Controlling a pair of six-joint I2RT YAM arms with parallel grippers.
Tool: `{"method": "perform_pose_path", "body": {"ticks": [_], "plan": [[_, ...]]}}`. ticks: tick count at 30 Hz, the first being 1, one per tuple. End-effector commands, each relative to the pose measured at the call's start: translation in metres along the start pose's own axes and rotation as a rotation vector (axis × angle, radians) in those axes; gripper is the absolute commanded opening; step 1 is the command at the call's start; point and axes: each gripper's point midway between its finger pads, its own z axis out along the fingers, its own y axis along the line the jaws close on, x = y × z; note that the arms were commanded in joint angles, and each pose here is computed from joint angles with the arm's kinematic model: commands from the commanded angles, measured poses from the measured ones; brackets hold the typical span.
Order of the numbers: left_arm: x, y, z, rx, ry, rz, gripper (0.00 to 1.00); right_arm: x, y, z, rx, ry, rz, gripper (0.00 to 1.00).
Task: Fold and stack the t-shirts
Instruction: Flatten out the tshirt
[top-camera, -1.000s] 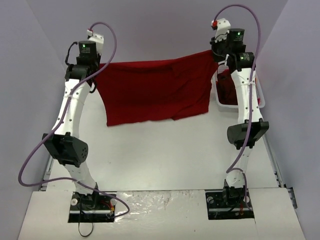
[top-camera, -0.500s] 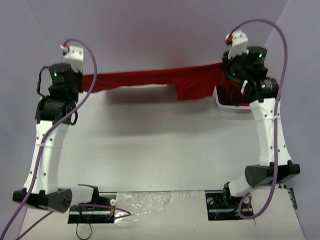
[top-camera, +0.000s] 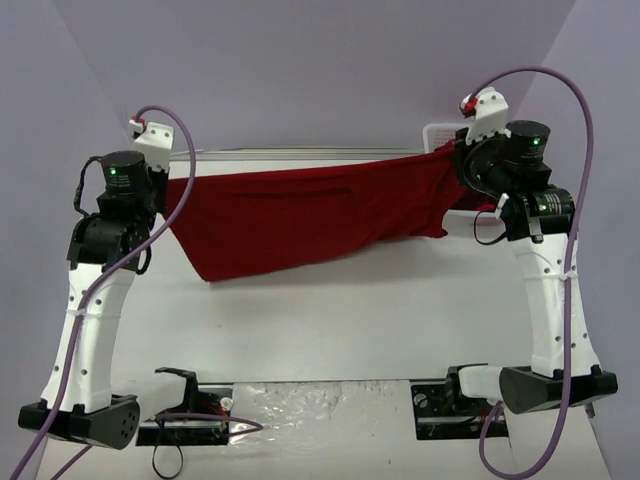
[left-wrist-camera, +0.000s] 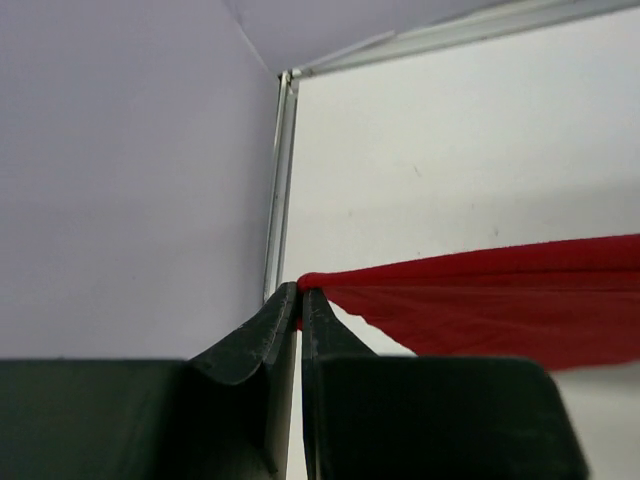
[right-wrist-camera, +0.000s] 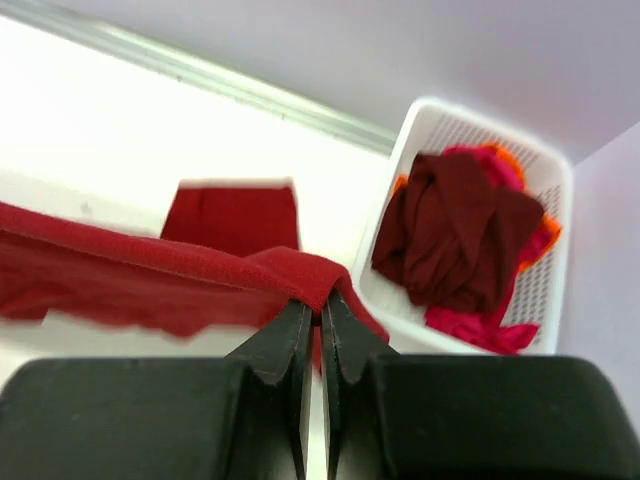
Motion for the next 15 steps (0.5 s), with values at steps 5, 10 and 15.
{"method": "perform_pose_path", "body": {"ticks": [5, 10, 15], "plan": [[-0.056, 0.036, -0.029, -0.098, -0.163, -0.083, 0.02, -0.057, -0.027, -0.011, 0.093, -0.150, 0.010, 0.00], [-0.084, 0.043, -0.013, -0.141, -0.201, -0.106, 0.02, -0.076, -0.043, 0.027, 0.114, -0.148, 0.017, 0.00], [-0.074, 0.024, 0.052, -0.143, -0.094, -0.067, 0.02, -0.061, -0.050, 0.100, 0.084, -0.074, 0.044, 0.00]]}}
